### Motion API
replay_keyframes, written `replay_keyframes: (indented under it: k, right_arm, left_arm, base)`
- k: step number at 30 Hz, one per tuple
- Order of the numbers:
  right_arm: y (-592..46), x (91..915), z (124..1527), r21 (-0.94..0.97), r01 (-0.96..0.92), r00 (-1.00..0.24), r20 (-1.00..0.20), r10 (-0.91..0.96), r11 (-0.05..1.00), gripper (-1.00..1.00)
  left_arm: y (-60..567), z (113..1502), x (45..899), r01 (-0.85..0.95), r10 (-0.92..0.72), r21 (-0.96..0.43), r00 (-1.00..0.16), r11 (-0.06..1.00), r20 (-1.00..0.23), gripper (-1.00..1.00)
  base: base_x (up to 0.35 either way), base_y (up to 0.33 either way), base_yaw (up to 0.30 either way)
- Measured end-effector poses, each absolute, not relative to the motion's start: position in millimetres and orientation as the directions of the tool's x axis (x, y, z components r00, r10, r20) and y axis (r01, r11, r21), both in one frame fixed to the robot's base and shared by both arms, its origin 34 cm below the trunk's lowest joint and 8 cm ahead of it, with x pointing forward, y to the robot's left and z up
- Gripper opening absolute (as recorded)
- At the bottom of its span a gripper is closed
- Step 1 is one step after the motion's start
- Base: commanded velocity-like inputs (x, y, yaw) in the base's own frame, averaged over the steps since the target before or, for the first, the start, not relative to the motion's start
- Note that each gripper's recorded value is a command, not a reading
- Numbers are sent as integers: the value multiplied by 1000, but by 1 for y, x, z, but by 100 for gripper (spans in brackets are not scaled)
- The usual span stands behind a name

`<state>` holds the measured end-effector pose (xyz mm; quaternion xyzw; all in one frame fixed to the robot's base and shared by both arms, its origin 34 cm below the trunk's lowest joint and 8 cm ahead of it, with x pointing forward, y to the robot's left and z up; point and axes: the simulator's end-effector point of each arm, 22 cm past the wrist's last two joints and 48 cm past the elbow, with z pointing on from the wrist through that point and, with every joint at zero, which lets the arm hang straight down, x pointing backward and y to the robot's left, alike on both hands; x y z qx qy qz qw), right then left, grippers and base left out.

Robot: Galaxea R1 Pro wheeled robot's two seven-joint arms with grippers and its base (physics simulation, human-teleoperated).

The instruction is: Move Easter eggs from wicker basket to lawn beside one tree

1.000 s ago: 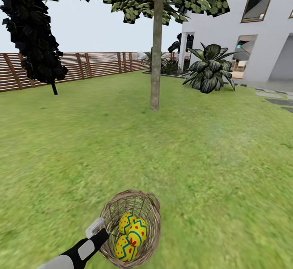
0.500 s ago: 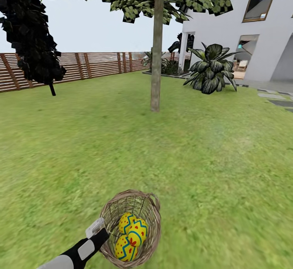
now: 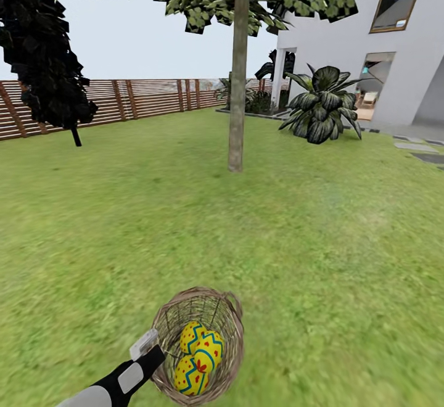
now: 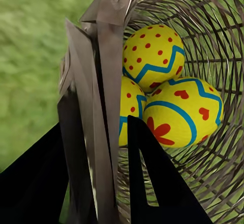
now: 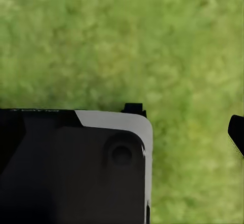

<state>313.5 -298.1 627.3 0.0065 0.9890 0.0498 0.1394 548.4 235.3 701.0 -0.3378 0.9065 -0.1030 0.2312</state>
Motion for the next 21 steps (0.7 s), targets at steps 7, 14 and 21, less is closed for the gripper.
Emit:
replay_keyframes:
  k: [7,14,21]
  right_arm:
    - [-298,314,627,100,0,-961,-275,27,995,100]
    - [-298,314,627,100,-1,-961,-275,27,995,100]
    - [-298,314,627,101,-1,-961,-275,27,995,100]
  left_arm:
    - [235,701,548,-565,-660,-343,-665,751,-350,-100]
    - [235,701,548,-565,-660,-343,-665,750,-349,-100]
    - [236,701,549,-565,-660,-343,-664,751,-351,-100]
  base:
    - [341,0,0]
    - [341,0,0]
    - [341,0,0]
